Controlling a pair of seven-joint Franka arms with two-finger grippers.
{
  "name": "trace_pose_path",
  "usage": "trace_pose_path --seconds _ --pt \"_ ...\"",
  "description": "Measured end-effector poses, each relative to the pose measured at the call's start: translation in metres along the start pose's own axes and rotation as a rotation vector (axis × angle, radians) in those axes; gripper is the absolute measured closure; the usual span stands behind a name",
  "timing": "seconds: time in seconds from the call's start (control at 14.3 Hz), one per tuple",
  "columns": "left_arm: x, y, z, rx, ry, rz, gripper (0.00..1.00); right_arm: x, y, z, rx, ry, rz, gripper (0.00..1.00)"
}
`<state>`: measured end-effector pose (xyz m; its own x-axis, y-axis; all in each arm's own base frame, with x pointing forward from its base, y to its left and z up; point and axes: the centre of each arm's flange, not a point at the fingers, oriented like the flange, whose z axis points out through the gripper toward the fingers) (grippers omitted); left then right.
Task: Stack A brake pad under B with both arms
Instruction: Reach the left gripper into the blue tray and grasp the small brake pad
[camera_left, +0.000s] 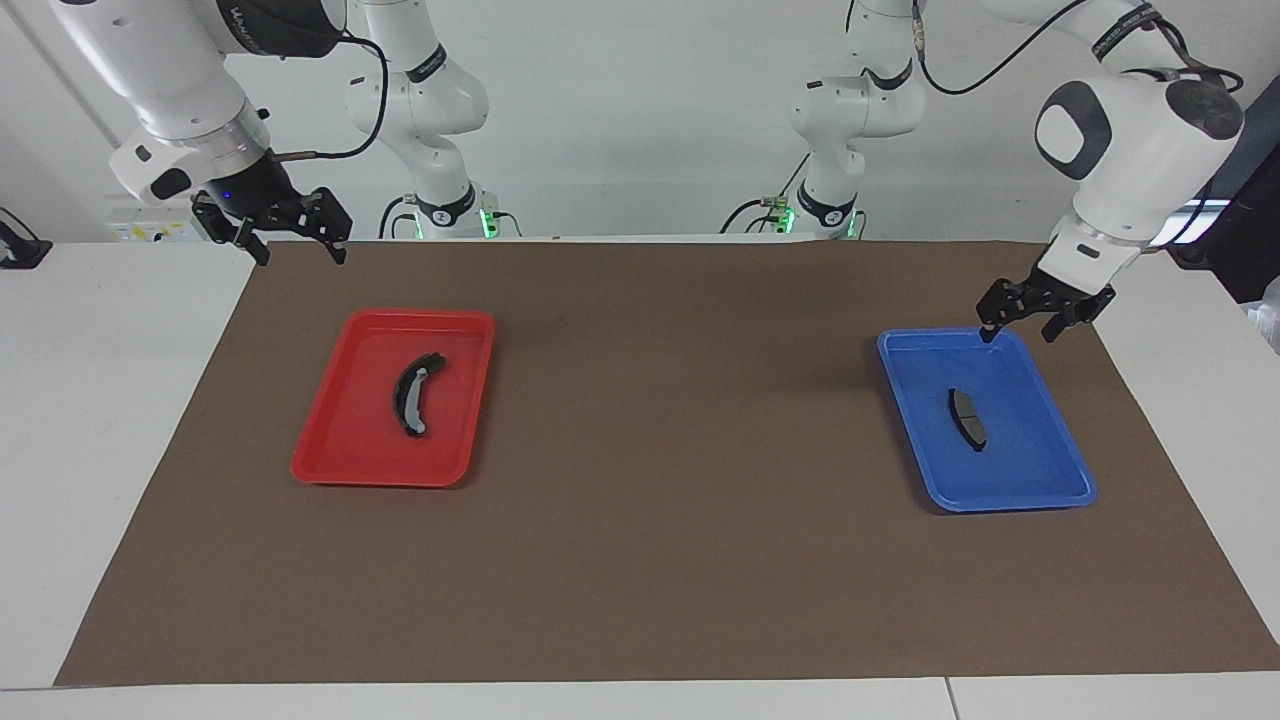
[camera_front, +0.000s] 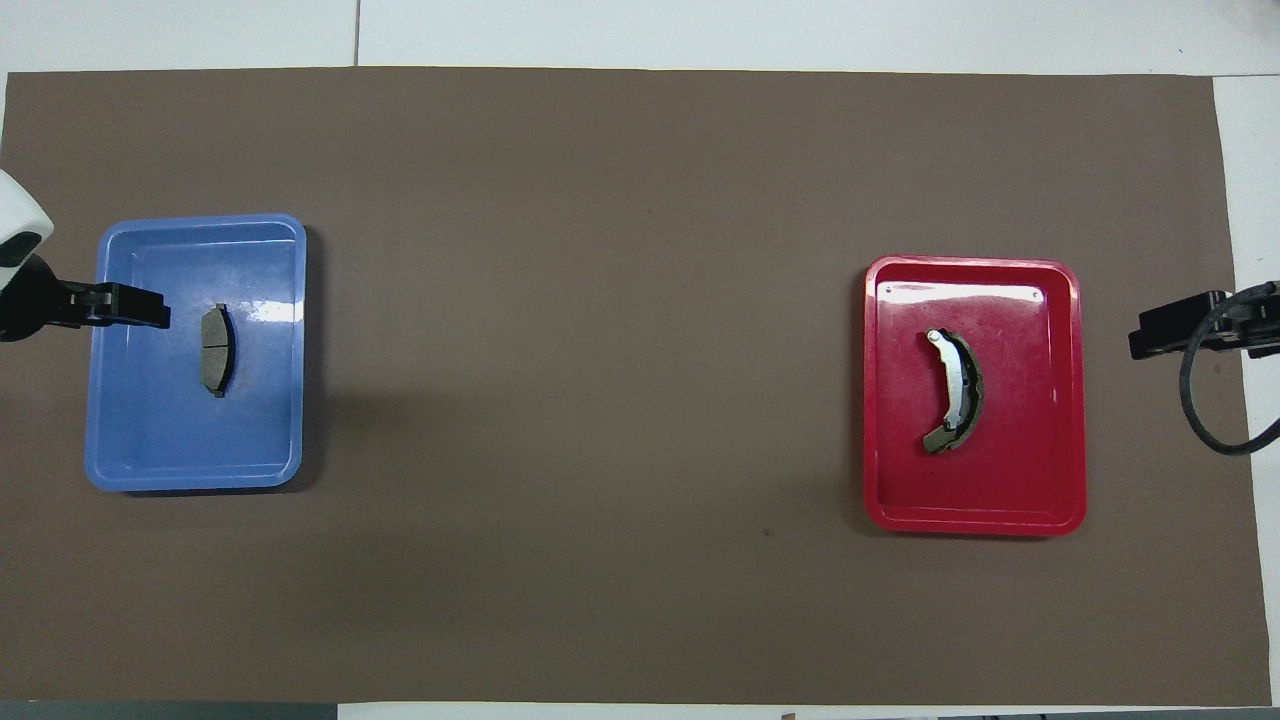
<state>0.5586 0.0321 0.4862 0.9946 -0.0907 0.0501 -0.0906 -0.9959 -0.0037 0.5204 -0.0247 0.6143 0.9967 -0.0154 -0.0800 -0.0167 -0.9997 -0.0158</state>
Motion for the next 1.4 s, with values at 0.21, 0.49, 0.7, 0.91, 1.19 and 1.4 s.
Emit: trace_pose_path --seconds 0.21,0.49,0.7,0.91,1.19,1.4 --pt "0.002 -0.009 0.07 0.008 -0.009 0.01 0.11 0.0 0.0 0.0 0.0 0.0 0.0 0.0" --pt "0.004 -0.034 0.131 0.021 -0.006 0.022 0.12 0.0 0.0 0.0 0.0 0.0 0.0 0.0" --pt "0.006 -0.042 0.149 0.027 -0.001 0.012 0.12 0.0 0.0 0.0 0.0 0.0 0.0 0.0" --pt "0.004 -0.042 0.165 0.03 0.002 0.012 0.15 0.0 0.0 0.0 0.0 0.0 0.0 0.0" --pt "-0.011 -0.039 0.191 0.034 0.016 0.003 0.17 0.0 0.0 0.0 0.0 0.0 0.0 0.0" --pt "-0.011 -0.035 0.19 0.032 0.02 -0.022 0.33 0.0 0.0 0.0 0.0 0.0 0.0 0.0"
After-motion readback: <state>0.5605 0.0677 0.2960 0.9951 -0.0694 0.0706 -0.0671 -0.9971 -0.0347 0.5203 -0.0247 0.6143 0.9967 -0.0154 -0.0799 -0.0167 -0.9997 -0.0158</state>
